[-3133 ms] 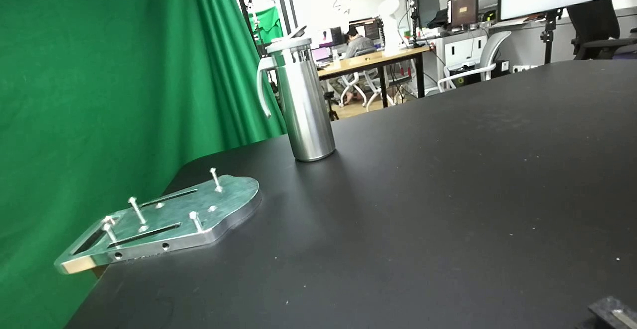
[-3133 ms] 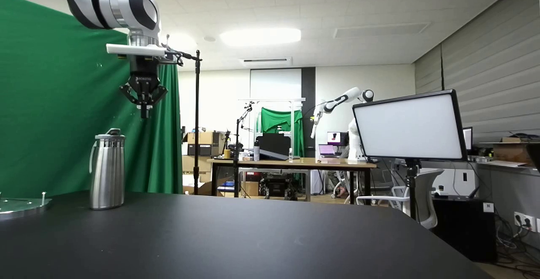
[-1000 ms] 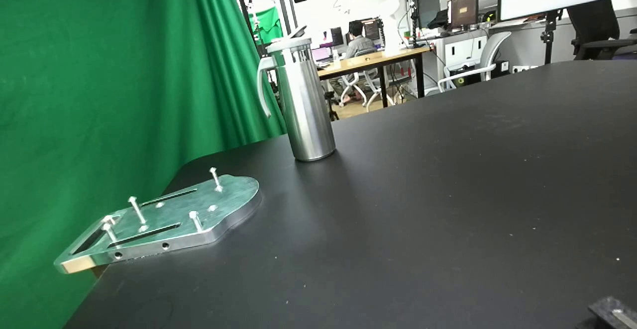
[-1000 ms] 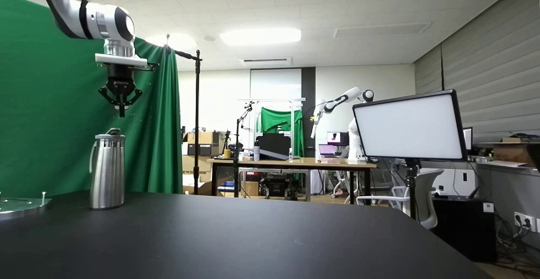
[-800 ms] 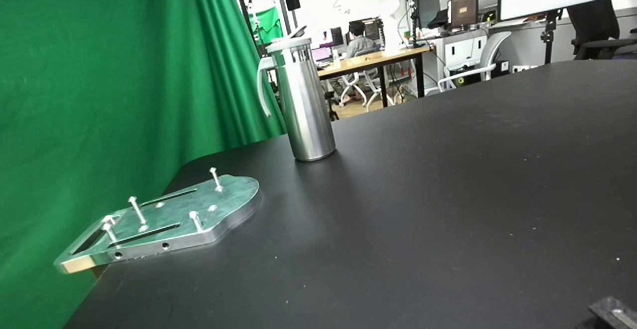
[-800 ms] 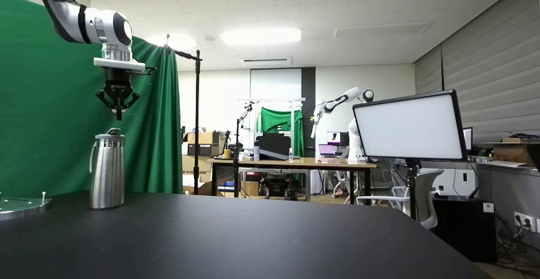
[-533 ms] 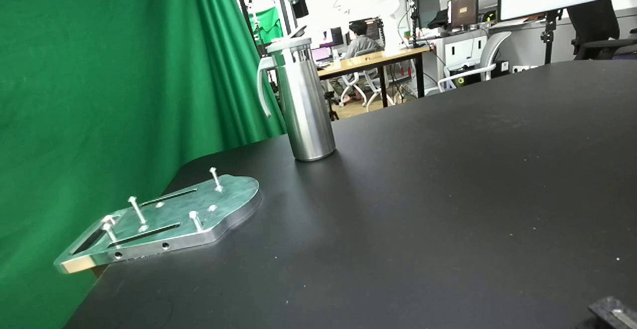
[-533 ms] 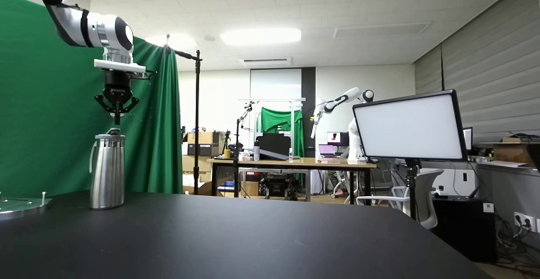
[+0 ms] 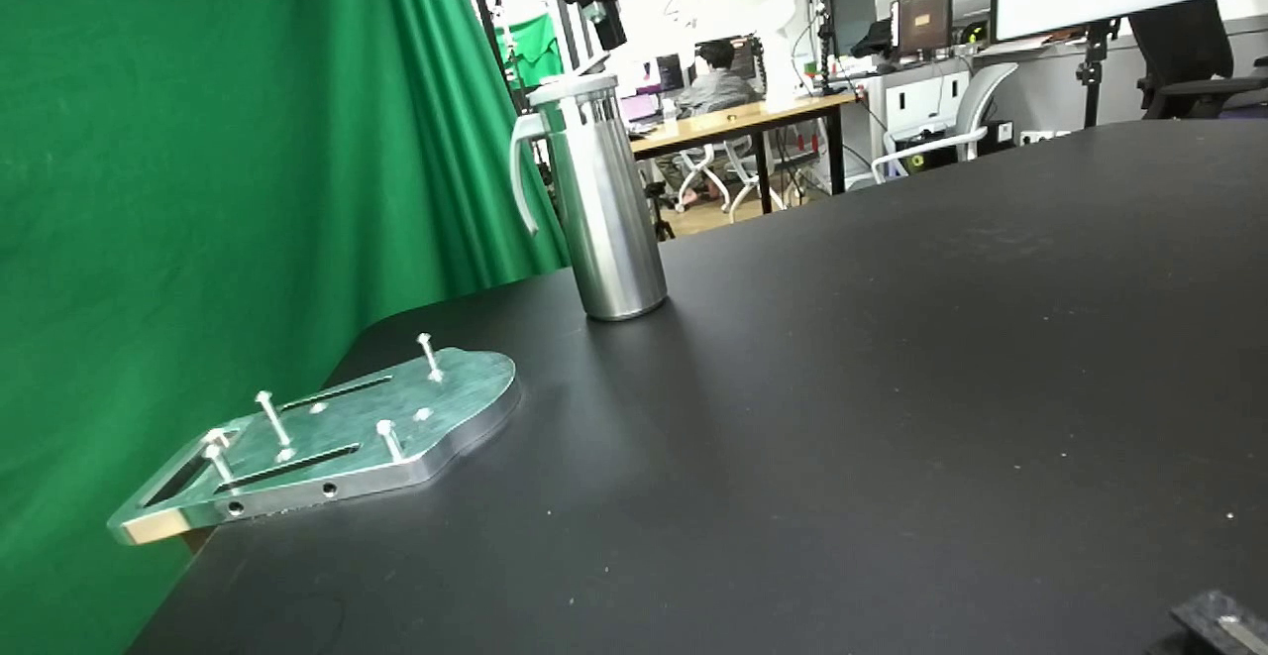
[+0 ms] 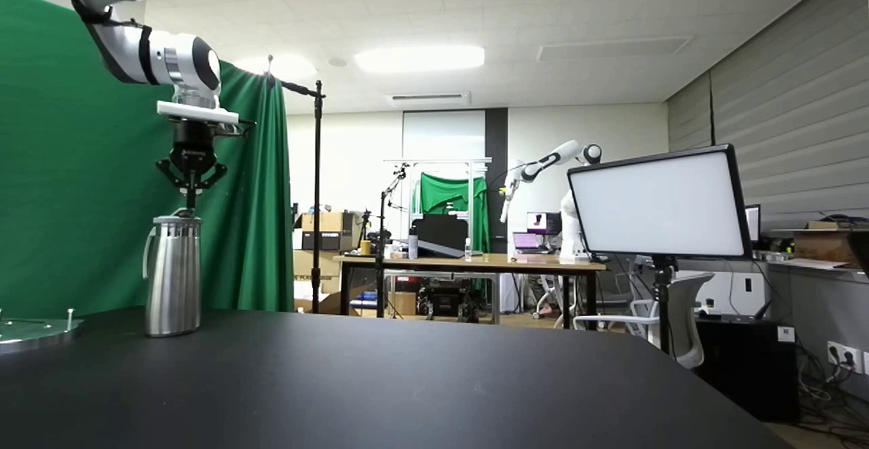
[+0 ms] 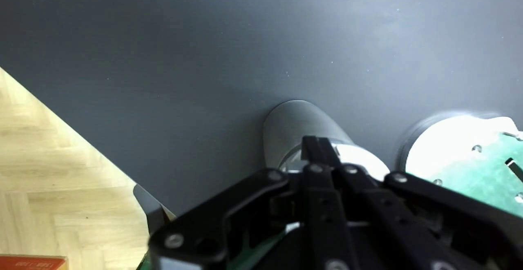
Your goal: Close the mouth of the flask
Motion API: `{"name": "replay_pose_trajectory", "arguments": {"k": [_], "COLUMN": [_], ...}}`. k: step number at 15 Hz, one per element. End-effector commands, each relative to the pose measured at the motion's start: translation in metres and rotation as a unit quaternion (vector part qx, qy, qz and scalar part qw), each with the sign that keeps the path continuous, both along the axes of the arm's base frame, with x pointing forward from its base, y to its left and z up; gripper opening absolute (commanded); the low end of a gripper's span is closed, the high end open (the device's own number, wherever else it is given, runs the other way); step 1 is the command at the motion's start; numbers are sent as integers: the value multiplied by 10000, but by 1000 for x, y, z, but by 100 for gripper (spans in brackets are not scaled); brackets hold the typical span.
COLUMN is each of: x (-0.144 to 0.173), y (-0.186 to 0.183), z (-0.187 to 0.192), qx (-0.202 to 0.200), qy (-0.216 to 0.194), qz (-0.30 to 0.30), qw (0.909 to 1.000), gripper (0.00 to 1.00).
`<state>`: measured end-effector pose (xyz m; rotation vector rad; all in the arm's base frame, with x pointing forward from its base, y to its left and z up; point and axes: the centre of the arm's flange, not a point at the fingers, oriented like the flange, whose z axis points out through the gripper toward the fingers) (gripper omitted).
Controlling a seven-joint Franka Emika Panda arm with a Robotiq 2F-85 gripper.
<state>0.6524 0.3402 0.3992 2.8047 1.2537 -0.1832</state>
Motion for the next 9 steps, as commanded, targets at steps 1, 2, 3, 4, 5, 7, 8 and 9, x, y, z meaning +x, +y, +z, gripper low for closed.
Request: {"name": "replay_pose_trajectory", "arguments": {"k": [1,2,3,4,5,7,8,9], "x": [19,20,20,20,20,20,21,21], "y": [9,9,10,11,12,12,12,12], "z": [2,3,5,7,9,10,8,7], "qx": [-38,-46,-51,-61,-58,-49,-40,-42], "qy": [1,8,-13,-33,-50,-61,-52,-47], "qz": [15,17,25,27,28,23,15,8], "qw": [10000,10000,10000,10000,10000,10000,10000,10000], "gripper": [0,0,0,0,0,0,0,0]}}
